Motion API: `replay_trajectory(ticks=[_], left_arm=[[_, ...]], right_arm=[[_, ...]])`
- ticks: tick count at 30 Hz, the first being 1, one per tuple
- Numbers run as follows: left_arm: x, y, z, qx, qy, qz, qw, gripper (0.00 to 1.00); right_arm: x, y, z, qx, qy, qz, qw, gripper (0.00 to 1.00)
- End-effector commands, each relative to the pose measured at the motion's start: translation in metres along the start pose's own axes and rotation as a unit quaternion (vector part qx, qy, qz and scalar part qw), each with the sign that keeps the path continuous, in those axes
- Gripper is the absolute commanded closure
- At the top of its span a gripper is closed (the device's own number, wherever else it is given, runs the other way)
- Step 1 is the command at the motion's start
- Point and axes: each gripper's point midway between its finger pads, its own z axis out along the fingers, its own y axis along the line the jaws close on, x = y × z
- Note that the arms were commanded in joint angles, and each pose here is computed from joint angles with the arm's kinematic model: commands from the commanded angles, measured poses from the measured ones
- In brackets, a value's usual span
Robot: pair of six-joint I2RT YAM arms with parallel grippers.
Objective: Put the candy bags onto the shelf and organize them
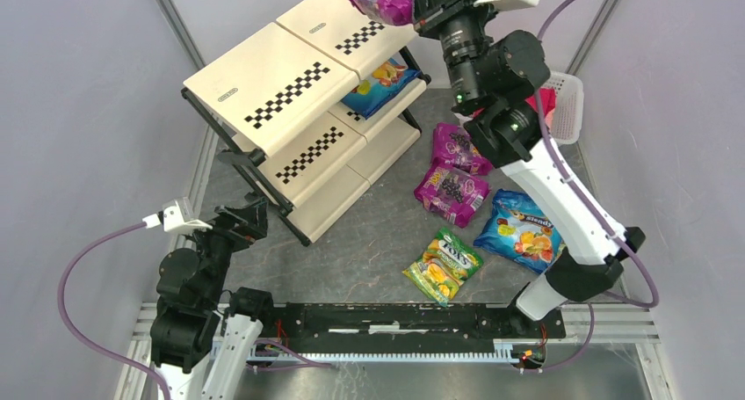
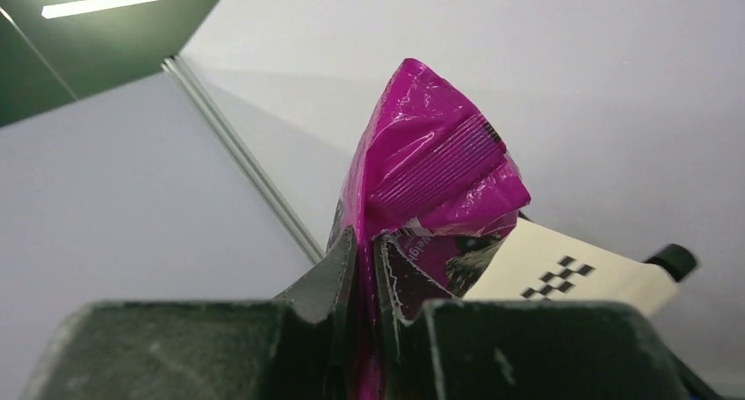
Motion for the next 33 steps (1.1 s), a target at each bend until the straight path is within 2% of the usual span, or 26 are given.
replay_trajectory(ticks=[1, 7, 16, 23, 27, 33], left_arm=[[-0.007, 0.002, 0.004, -0.005, -0.014, 0.022, 1.000, 0.00], [-0.007, 0.002, 0.003, -0.005, -0.016, 0.022, 1.000, 0.00], [-0.007, 0.003, 0.005, -0.009, -0.014, 0.021, 1.000, 0.00], [-0.005, 0.003, 0.007, -0.012, -0.009, 0.022, 1.000, 0.00], [-0.005, 0.004, 0.008, -0.014, -0.008, 0.022, 1.000, 0.00], [-0.006, 0.004, 0.007, -0.015, -0.010, 0.022, 1.000, 0.00]], right_arm=[[-0.036, 0.033, 0.018, -0.054, -0.090, 0.129, 0.986, 0.99], [0.021, 0.018, 0.050, -0.032, -0.081, 0.182, 0.979, 0.99], [0.096, -0.042, 0.071, 0.076, -0.071, 0.197, 0.975, 0.99], [0.125, -0.070, 0.076, 0.117, -0.064, 0.221, 0.966, 0.99], [0.131, -0.073, 0.083, 0.119, -0.080, 0.229, 0.963, 0.99], [0.158, -0.076, 0.092, 0.118, -0.067, 0.232, 0.963, 0.99]])
